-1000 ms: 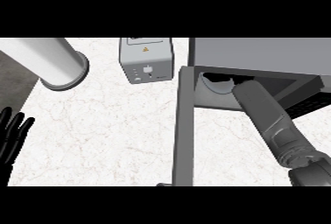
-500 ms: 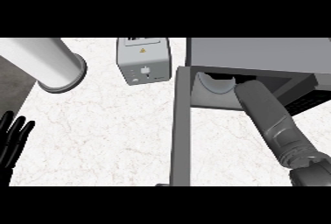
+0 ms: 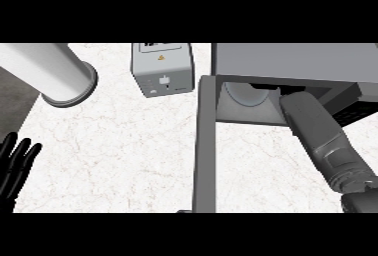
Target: Pick up the milk, place it into the microwave and close the microwave
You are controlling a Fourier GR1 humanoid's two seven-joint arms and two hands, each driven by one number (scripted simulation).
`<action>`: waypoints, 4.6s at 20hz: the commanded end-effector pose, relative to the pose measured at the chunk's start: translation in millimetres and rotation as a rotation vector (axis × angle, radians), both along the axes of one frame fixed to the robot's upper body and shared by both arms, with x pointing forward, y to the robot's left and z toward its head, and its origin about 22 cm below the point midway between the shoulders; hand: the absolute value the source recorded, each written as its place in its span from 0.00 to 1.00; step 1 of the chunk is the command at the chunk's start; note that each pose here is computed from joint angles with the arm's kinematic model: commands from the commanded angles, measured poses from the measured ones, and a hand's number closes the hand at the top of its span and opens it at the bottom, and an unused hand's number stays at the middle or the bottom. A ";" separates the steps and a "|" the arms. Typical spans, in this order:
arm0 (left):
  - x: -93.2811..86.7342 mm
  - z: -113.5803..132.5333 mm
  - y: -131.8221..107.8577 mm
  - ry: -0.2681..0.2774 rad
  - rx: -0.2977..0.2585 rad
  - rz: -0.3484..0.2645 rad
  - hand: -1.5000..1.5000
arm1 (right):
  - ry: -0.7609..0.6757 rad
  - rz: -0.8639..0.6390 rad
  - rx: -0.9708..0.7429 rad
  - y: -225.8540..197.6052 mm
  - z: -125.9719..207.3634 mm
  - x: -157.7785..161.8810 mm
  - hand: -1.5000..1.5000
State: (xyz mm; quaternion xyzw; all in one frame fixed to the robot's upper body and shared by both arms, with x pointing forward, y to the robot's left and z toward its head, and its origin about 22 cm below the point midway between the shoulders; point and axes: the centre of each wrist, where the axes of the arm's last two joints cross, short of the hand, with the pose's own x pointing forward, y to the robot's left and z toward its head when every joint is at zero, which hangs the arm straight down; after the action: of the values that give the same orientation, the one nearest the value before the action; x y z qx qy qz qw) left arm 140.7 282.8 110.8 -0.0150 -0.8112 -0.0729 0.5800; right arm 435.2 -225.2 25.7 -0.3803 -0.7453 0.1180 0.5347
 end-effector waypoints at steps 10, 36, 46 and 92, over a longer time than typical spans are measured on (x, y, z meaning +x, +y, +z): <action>-14.6 9.1 -15.2 0.004 -0.021 0.022 0.00 | -0.009 0.108 0.179 -39.2 6.4 -2.5 0.00; -2.2 -11.7 -20.1 0.026 -0.033 0.017 0.00 | 0.169 0.303 0.548 -4.7 -131.8 -110.1 0.00; -15.8 -10.3 -37.6 0.099 -0.046 -0.280 0.00 | 0.147 0.389 0.729 -37.6 -169.6 -187.8 0.00; 87.8 -114.0 -281.2 0.270 0.375 -0.679 1.00 | -0.107 0.701 0.745 -78.6 -56.0 -345.2 0.00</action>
State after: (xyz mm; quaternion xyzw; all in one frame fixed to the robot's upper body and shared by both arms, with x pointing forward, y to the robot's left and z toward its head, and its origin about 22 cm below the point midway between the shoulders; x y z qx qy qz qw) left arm 234.1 13.8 18.1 -0.1952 -0.6734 -0.3891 0.5975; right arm 85.6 -306.2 -49.1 0.0660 -0.8316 -0.0209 0.5511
